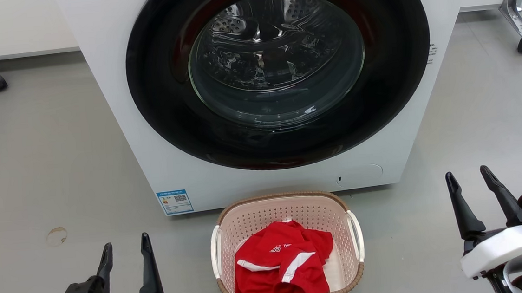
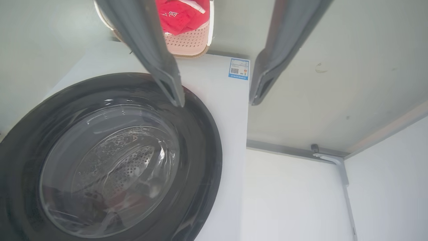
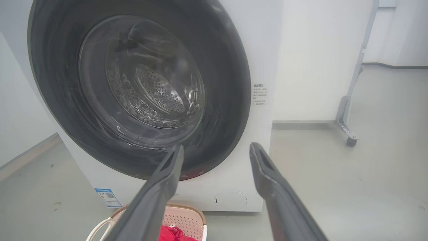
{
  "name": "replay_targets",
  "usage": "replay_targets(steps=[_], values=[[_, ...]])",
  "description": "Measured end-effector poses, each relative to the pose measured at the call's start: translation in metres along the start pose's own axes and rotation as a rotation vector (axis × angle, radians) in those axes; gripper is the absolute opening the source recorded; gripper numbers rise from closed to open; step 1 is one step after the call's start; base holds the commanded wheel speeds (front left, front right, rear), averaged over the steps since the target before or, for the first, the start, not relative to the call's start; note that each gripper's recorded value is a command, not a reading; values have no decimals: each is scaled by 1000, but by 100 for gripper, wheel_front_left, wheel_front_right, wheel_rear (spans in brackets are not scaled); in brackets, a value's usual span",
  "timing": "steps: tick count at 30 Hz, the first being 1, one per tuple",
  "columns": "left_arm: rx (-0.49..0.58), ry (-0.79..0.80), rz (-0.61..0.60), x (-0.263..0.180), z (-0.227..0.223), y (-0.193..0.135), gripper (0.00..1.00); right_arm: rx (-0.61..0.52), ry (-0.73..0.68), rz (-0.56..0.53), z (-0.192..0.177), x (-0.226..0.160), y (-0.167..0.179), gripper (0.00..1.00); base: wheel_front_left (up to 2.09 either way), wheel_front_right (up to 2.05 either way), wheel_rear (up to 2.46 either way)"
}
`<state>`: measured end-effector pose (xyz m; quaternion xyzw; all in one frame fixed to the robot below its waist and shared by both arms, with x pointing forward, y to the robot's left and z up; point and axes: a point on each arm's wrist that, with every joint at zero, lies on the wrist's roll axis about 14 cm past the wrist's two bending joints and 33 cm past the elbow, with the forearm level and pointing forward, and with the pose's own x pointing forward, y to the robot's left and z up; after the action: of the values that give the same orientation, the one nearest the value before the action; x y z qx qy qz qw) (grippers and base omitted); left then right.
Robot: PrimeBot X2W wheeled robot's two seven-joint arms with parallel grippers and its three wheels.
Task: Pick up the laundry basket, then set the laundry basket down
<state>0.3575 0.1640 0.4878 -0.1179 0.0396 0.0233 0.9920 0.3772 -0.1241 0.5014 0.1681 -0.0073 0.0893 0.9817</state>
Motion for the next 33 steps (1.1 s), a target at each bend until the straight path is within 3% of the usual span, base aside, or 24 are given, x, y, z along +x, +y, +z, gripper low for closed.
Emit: replay_targets(steps=[9, 33], values=[[100, -51, -17, -4, 9, -4, 100, -89, -22, 46, 4, 1, 11, 100, 0, 0, 0], [116, -14, -22, -1, -1, -3, 100, -88, 9, 41, -7, 4, 8, 100, 0, 0, 0]])
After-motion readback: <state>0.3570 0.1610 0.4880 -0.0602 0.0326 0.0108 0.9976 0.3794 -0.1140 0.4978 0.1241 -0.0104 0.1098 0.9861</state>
